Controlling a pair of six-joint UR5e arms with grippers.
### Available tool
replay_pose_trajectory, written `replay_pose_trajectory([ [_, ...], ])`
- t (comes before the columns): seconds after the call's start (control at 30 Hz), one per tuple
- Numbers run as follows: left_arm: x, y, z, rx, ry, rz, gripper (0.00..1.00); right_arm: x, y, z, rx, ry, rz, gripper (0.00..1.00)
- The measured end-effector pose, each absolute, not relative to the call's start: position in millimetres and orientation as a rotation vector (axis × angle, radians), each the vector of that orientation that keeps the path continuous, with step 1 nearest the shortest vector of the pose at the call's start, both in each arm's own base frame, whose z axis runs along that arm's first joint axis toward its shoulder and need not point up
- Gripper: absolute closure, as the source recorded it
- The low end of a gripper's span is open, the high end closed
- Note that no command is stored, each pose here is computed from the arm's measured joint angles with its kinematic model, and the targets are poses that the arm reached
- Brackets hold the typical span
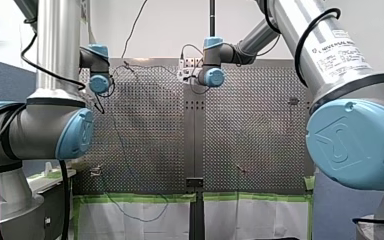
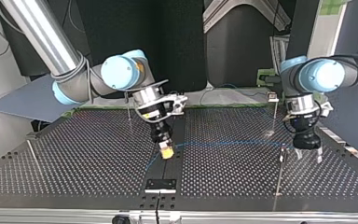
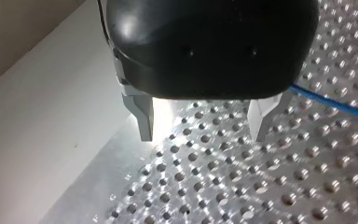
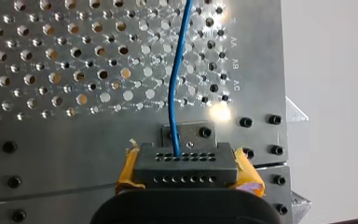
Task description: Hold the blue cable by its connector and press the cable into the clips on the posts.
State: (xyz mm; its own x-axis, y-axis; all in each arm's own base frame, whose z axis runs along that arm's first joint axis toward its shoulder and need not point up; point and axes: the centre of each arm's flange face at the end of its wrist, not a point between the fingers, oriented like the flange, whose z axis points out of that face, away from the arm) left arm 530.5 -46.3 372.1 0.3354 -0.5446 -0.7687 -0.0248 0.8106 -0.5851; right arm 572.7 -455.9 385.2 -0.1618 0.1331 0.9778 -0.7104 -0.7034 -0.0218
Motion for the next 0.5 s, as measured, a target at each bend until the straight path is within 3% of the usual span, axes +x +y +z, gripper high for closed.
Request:
replay_pose_trajectory([
  [0.5,470,-61,363,-0.521,1.333,-0.309,0.0,584,-441,384,1.562,-0.648,1.928,1.0],
])
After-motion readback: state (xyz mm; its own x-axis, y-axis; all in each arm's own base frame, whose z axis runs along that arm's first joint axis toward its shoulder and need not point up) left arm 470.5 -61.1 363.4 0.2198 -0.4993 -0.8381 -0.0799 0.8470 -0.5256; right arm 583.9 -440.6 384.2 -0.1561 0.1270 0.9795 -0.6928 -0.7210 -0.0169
